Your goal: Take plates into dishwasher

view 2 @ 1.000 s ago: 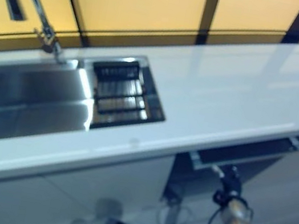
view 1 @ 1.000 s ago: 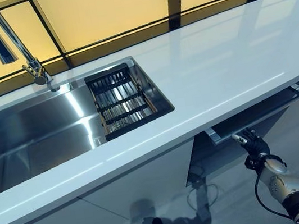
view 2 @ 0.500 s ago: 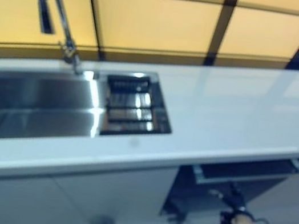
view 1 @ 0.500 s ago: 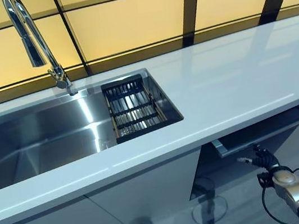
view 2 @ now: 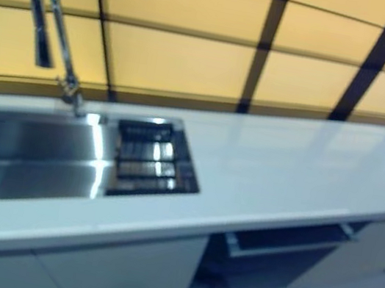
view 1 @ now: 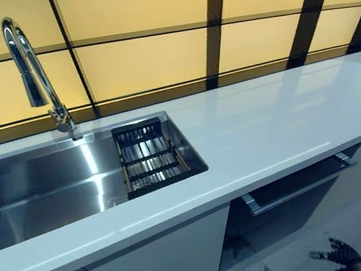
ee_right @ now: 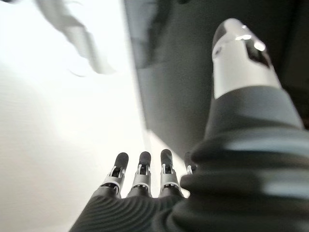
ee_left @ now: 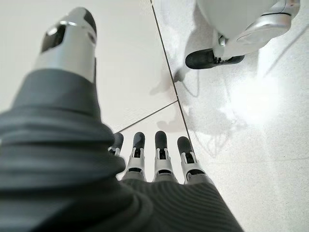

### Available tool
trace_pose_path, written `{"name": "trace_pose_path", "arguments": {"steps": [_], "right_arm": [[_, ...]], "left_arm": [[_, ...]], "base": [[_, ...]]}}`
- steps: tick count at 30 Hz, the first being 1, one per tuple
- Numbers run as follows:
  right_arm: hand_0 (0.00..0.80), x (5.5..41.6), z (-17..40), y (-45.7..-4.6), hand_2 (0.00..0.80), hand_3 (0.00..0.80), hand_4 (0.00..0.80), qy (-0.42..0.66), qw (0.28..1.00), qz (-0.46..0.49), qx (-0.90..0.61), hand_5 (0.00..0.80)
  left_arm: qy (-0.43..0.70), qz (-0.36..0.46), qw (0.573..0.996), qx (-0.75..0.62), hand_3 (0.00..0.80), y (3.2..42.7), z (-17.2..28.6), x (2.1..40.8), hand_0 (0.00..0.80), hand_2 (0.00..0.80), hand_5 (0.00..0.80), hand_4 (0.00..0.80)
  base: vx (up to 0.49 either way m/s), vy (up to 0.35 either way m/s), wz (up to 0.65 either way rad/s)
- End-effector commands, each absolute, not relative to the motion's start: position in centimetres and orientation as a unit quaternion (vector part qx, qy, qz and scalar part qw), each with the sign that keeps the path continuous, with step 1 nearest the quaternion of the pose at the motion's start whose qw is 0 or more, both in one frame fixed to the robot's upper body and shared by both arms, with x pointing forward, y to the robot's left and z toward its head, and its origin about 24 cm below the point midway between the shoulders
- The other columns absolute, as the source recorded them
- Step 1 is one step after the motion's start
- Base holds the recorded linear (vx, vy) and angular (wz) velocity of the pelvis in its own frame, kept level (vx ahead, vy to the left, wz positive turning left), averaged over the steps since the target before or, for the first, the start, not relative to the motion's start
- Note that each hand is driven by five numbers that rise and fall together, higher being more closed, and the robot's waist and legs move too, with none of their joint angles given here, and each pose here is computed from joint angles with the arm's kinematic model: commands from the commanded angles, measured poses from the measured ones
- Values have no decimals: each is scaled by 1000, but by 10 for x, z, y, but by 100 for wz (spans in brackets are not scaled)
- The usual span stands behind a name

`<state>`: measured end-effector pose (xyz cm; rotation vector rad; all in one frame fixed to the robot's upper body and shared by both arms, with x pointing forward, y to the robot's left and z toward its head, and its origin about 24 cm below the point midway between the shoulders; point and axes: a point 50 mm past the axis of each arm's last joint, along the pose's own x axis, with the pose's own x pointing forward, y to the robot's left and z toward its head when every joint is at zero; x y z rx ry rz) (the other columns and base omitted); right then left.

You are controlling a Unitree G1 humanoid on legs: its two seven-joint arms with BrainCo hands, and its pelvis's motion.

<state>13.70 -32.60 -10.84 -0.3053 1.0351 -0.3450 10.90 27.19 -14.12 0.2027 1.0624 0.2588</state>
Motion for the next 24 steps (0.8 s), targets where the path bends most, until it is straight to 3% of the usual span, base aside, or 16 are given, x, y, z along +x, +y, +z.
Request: {"name": "trace_pose_path", "arguments": {"steps": [1,7,24], "right_arm": [[0,129,-109,-336,0,0,0,499,830,-209,-136,0],[0,81,-125,-337,0,0,0,567,778,-254,-90,0],[0,88,-124,-336,0,0,0,547,794,-249,-92,0]], "left_arm": [[474,143,865,79,0,276,-135,127,0,0,0,0],[481,143,861,80,0,278,-135,126,0,0,0,0],[489,132,857,90,0,280,-134,125,0,0,0,0]], "base": [[-74,-49,-5],[-53,-22,-6],[-13,3,-2]]}}
